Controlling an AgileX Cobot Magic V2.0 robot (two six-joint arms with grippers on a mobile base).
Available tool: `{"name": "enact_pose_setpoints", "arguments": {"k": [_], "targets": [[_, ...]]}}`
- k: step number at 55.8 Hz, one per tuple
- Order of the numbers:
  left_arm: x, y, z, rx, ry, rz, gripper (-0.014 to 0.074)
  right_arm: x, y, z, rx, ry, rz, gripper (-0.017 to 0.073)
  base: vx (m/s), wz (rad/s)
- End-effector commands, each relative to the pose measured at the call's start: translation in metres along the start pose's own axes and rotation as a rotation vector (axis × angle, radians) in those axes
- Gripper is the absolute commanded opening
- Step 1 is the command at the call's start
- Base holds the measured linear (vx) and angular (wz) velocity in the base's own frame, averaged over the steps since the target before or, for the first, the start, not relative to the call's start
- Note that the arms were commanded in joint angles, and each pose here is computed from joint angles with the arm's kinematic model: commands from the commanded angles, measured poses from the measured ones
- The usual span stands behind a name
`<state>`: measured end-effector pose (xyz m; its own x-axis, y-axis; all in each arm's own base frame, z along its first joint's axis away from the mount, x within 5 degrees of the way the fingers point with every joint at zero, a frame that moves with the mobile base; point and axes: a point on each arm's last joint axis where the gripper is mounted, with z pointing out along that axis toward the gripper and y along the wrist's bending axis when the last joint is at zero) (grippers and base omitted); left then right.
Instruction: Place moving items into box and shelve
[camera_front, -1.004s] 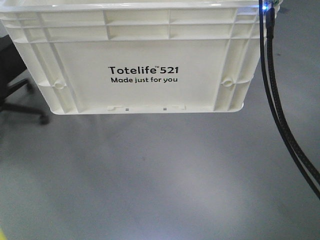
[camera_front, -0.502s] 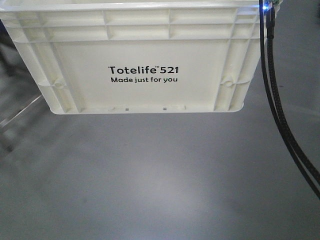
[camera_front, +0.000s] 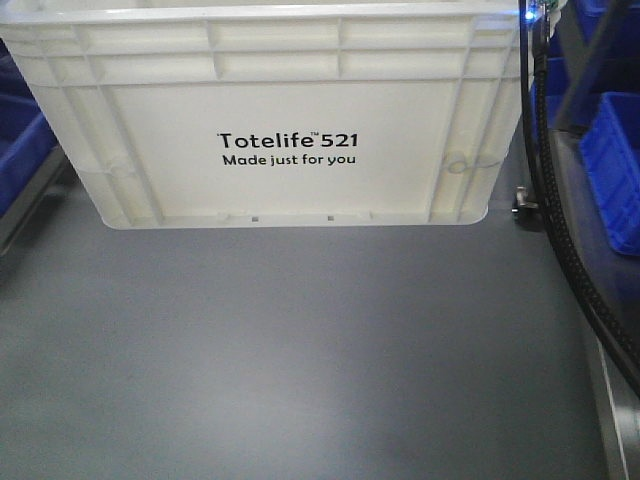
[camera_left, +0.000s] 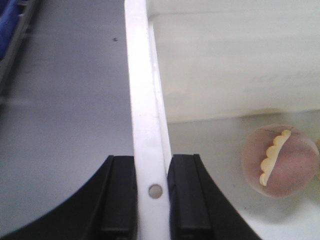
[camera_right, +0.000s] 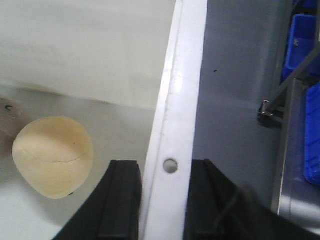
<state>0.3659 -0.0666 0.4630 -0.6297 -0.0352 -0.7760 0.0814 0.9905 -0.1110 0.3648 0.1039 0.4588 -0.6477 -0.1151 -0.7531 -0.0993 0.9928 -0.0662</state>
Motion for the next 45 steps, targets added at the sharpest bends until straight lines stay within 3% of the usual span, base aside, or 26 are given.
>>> {"name": "enact_pose_setpoints", "arguments": {"k": [1,19,45], "targets": [[-0.0249,0.0116,-0.0459,-0.077,-0.251,0.046,-0.0001,-0.0192,-0.0283,-0.0449,0.144,-0.211,-0.043,-0.0004,0.39,-0.57],[-0.0249,0.0116,-0.0459,-0.077,-0.251,0.046,-0.0001,-0.0192,-0.0283,-0.0449,0.144,-0.211,-0.043,-0.0004,0.42,-0.40],[-0.0249,0.0116,-0.0459,-0.077,-0.251,0.046,-0.0001,-0.0193,-0.0283,-0.0449,0.144,-0.212,-0.043,-0.0004,0.49,-0.14]]}}
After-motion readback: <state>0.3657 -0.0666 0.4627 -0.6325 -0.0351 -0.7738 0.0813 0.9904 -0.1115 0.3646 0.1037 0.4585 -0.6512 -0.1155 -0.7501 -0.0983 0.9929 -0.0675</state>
